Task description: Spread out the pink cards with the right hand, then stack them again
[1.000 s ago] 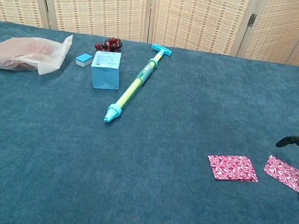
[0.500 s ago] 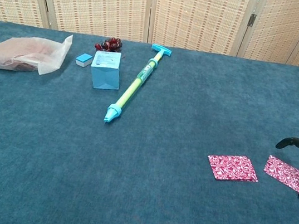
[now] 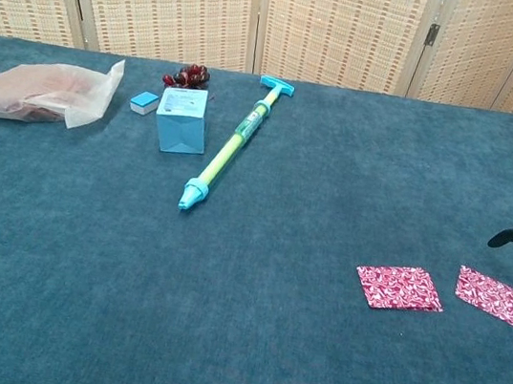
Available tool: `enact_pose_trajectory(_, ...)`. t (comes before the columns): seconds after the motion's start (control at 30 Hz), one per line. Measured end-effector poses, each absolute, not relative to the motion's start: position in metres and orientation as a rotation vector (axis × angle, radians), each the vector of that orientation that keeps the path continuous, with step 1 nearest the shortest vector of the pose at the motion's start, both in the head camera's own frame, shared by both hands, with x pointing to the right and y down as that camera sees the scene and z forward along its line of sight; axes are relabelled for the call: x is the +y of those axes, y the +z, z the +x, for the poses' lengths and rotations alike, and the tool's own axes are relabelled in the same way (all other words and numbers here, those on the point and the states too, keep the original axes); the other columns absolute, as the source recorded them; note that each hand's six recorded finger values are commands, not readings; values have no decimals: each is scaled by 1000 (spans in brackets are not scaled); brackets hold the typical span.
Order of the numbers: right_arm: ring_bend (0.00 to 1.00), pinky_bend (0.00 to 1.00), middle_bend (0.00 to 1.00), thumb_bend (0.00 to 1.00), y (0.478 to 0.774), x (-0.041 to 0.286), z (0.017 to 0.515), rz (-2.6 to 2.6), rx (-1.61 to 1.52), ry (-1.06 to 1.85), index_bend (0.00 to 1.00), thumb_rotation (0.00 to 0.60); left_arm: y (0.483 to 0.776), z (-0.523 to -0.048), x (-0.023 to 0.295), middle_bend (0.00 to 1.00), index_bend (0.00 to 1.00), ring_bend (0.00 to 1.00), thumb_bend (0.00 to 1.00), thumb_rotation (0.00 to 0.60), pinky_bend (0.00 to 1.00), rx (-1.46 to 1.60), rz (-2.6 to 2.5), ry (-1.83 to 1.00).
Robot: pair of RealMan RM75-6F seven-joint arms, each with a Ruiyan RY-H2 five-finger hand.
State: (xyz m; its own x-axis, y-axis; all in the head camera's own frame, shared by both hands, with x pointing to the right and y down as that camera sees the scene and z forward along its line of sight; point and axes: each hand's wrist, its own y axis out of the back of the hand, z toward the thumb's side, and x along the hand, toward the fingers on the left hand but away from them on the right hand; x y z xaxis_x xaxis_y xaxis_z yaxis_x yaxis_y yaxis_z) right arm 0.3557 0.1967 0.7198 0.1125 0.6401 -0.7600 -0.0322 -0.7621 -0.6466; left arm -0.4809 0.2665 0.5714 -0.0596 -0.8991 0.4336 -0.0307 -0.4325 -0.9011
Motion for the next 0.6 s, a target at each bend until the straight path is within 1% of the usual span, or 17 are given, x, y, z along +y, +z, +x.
enact_pose_trajectory(0.27,1000,1000,992,248,720,185,365,-1860,-635,1722,138,600,570,-481,266,38,158,49,256,600,127,1024,-1506,-1579)
enact_pose_trajectory(0.6,1000,1000,992,248,716,202,342,-1962,-571,1661,138,600,570,-481,267,38,157,48,256,600,127,1020,-1504,-1583)
